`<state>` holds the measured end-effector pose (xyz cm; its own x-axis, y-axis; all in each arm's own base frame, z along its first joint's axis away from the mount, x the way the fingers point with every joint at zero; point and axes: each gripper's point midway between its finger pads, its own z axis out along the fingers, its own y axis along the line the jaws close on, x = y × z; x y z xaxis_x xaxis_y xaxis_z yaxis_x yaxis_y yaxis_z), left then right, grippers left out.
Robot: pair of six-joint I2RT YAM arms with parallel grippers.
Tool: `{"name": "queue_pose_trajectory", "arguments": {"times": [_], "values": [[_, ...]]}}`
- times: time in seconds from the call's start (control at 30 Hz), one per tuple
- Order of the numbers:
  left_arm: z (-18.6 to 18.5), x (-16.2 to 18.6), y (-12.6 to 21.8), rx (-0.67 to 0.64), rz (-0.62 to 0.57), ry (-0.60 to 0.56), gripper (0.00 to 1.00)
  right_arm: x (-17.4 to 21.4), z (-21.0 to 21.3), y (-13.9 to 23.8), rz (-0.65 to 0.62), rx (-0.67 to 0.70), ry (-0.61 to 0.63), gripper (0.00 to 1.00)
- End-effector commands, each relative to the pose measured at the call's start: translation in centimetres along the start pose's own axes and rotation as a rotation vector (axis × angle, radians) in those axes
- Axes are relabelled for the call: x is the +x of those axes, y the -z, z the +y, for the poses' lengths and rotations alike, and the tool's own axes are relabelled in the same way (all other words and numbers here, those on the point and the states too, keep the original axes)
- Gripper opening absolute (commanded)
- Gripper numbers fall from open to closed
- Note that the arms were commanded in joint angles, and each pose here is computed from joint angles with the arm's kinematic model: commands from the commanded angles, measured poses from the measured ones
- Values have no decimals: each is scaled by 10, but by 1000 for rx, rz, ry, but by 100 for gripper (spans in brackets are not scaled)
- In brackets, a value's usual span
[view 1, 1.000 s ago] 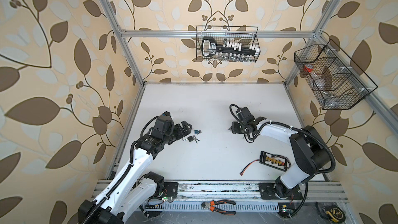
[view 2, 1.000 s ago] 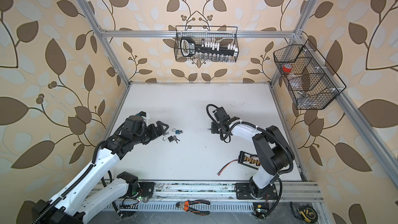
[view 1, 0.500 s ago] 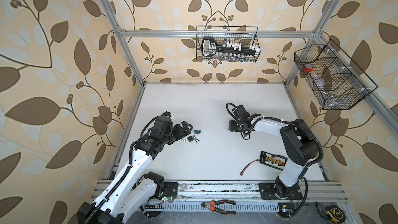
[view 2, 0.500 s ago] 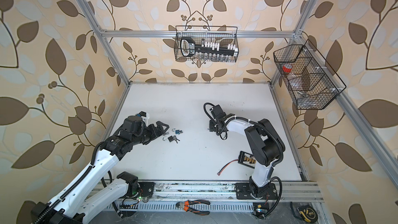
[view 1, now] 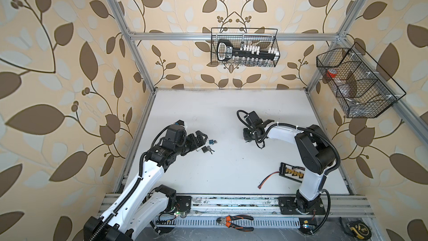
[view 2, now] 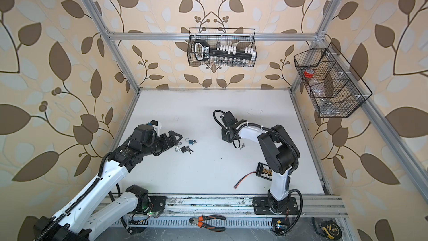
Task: Lock with the key
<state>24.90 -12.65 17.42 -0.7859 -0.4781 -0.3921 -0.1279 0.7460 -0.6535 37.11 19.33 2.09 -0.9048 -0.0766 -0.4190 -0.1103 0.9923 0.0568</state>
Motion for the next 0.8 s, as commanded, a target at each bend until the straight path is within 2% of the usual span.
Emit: {"name": "queue_pose_trajectory", "arguments": {"times": [0.0, 0.17, 0.37, 0.53, 0.77], "values": [[-1, -3, 4, 8, -16, -21, 99, 18, -9, -6, 69, 80, 62, 39], [-1, -2, 2, 10, -12, -19, 99, 28, -9, -9, 104, 114, 120, 36], [0, -2, 3, 7, -15, -21, 99, 31, -9, -14, 116, 115, 124, 31], [1, -2, 6, 1, -22, -24, 99, 30, -8, -14, 115, 111, 127, 23], [-9, -10, 12, 13, -34, -37, 99, -1, 3, 22, -9, 46, 104, 12]]}}
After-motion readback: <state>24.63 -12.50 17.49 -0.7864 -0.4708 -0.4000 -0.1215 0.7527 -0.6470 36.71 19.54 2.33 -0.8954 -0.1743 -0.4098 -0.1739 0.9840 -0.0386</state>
